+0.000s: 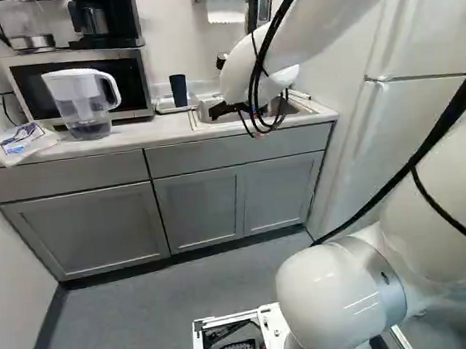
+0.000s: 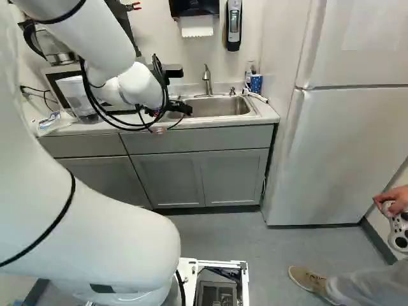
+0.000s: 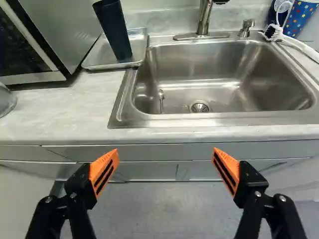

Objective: Rinse the cup and place it in the tray

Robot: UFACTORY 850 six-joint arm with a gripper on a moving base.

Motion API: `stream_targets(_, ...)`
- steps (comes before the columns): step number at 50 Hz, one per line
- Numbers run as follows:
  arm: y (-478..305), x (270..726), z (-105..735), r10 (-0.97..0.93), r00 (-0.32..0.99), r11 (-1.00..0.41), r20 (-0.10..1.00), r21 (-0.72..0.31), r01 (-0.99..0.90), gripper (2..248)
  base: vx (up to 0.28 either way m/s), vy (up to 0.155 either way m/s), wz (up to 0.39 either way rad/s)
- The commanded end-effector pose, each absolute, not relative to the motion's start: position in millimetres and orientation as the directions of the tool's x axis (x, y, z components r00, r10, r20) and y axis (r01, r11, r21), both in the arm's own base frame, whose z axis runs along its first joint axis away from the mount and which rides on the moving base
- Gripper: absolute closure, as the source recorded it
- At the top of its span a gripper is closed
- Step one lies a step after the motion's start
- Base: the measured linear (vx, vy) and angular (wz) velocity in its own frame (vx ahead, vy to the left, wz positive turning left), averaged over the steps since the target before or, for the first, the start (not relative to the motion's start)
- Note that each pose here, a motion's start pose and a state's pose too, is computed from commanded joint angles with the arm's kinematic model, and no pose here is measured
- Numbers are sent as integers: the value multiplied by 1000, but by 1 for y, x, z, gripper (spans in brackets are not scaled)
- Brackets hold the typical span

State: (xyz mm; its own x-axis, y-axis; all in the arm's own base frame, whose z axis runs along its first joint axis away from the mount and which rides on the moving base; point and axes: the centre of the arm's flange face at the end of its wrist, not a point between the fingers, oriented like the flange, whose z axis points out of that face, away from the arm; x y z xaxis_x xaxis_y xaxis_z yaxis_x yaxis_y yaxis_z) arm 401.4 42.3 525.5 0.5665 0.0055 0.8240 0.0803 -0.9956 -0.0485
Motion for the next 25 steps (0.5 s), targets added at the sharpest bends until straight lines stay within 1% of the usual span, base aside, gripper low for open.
stream_targets(25,26,366,461,-5,484,-997,875,-41,64,3,0,0,0)
